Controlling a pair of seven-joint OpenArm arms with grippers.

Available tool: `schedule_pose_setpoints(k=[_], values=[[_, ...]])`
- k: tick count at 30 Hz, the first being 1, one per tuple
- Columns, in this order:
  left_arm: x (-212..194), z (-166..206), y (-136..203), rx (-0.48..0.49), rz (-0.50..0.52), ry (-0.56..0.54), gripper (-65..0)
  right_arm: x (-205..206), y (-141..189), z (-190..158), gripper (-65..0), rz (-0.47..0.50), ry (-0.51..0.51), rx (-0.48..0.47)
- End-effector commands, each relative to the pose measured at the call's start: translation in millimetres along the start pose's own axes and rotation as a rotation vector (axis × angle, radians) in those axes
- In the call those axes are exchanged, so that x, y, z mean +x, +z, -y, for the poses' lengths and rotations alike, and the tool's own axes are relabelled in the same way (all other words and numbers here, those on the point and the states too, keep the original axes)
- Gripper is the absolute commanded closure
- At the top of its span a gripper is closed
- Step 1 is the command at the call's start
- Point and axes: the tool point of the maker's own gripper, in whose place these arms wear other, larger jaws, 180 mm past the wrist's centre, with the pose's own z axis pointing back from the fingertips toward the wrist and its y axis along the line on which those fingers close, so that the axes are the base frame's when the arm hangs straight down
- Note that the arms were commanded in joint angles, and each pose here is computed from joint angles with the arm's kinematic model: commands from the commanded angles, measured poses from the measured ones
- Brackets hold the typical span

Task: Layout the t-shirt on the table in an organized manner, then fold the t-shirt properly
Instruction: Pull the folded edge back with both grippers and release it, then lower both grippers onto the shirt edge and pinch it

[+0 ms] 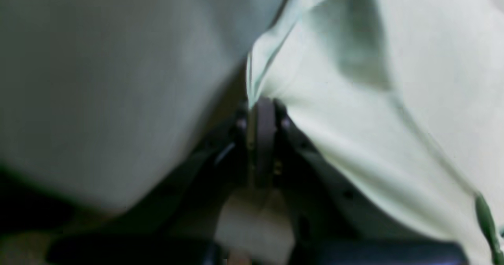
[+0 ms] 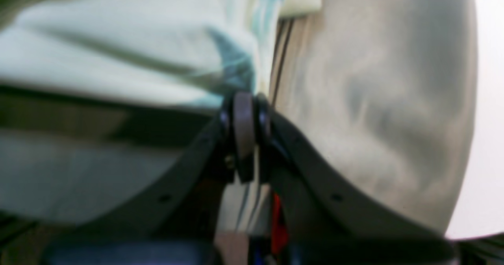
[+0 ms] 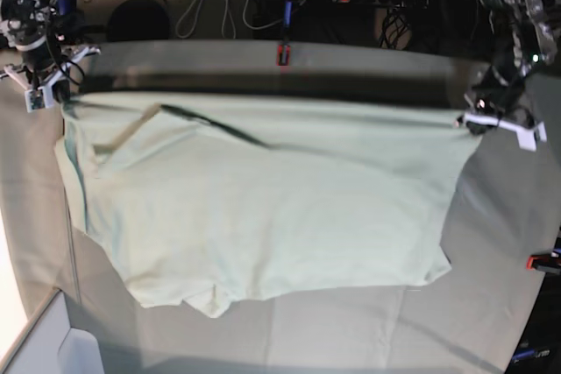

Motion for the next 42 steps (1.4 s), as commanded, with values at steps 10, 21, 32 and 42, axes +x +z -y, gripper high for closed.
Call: schedule_pose_setpoints(k=[10,21,32,42], values=[[-12.1,-47.0,23.4,0.112,0.012,0.034,0.0,-34.2,28.1,-8.5,0.0,-0.035,-0.046,0.028],[-34.0,-54.5,29.8,0.131,-0.034,0.041,-4.2,-42.6,33.5,-10.2,-2.2,-0.052,-0.047,0.035],[-28.9,-56.0,38.0,0.135,-0.017,0.025,-34.1,-44.0,35.3,-6.7,-17.0,-0.056,-0.050,0.025],[44.2,-32.8,45.8,0.056,0.211,0.164,-34.2,-21.7,54.7,22.8,-26.6,0.031,-0.095,-0.067]])
